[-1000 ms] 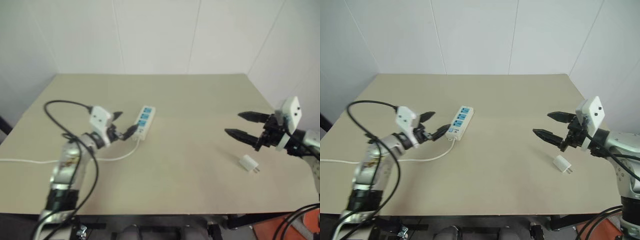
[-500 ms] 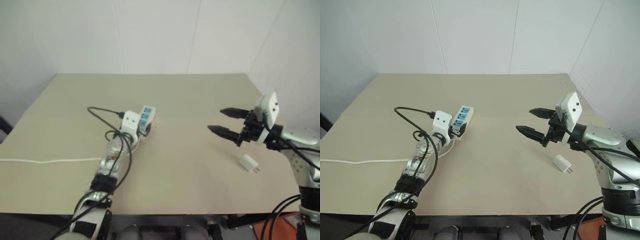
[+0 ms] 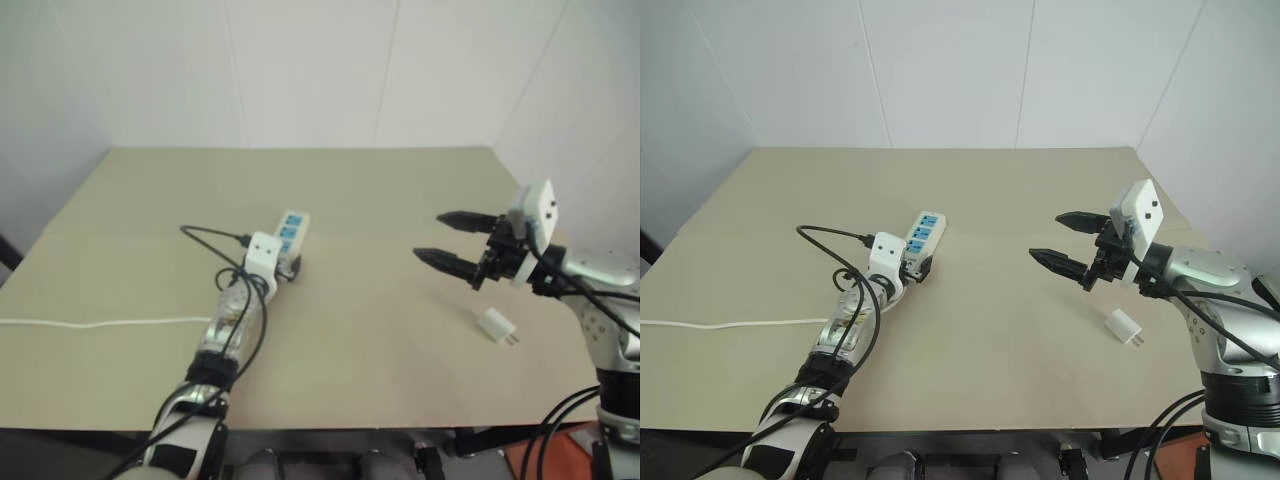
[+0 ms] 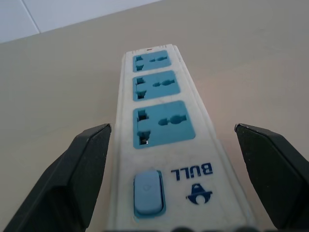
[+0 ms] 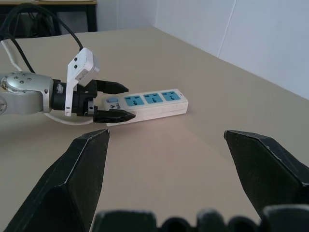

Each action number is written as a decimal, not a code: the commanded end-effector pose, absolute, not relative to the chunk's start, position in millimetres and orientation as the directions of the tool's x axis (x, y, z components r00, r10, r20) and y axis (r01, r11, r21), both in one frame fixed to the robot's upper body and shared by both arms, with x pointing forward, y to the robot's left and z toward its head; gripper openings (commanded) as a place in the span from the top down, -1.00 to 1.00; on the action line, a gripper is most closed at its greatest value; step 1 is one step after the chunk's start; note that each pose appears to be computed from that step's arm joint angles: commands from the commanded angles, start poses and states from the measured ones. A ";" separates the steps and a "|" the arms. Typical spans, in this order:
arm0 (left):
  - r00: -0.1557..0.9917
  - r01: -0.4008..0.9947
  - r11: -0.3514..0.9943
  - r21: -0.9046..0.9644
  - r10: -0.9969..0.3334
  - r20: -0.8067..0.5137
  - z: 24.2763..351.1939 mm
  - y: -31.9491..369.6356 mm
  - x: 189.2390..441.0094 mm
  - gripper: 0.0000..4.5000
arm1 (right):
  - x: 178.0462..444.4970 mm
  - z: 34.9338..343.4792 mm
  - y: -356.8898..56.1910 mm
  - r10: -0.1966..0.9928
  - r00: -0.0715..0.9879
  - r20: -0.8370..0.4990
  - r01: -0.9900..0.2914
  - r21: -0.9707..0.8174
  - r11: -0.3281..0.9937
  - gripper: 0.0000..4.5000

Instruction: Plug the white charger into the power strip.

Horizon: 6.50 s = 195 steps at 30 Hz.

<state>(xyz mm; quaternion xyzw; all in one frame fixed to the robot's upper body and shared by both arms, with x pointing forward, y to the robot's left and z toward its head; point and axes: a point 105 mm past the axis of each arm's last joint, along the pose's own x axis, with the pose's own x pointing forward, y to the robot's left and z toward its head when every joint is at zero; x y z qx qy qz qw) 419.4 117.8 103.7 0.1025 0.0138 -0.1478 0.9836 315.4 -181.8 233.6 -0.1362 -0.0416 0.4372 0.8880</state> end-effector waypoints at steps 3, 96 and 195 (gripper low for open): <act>0.959 0.282 0.940 0.191 -0.280 -0.039 106.8 118.7 417.6 -0.98 | 311.4 245.9 -179.4 0.800 0.600 -0.003 -0.758 -0.324 0.566 -1.00; 0.063 0.988 0.011 0.152 -0.937 -0.343 57.2 83.1 291.1 -0.48 | 316.8 201.8 -247.4 0.192 0.603 -0.775 -0.427 -0.110 0.897 -1.00; 0.062 0.987 -0.016 0.162 -0.884 -0.463 51.6 100.5 296.2 -0.48 | 362.5 239.3 -176.6 0.638 0.697 -0.328 -0.695 -0.091 0.713 0.49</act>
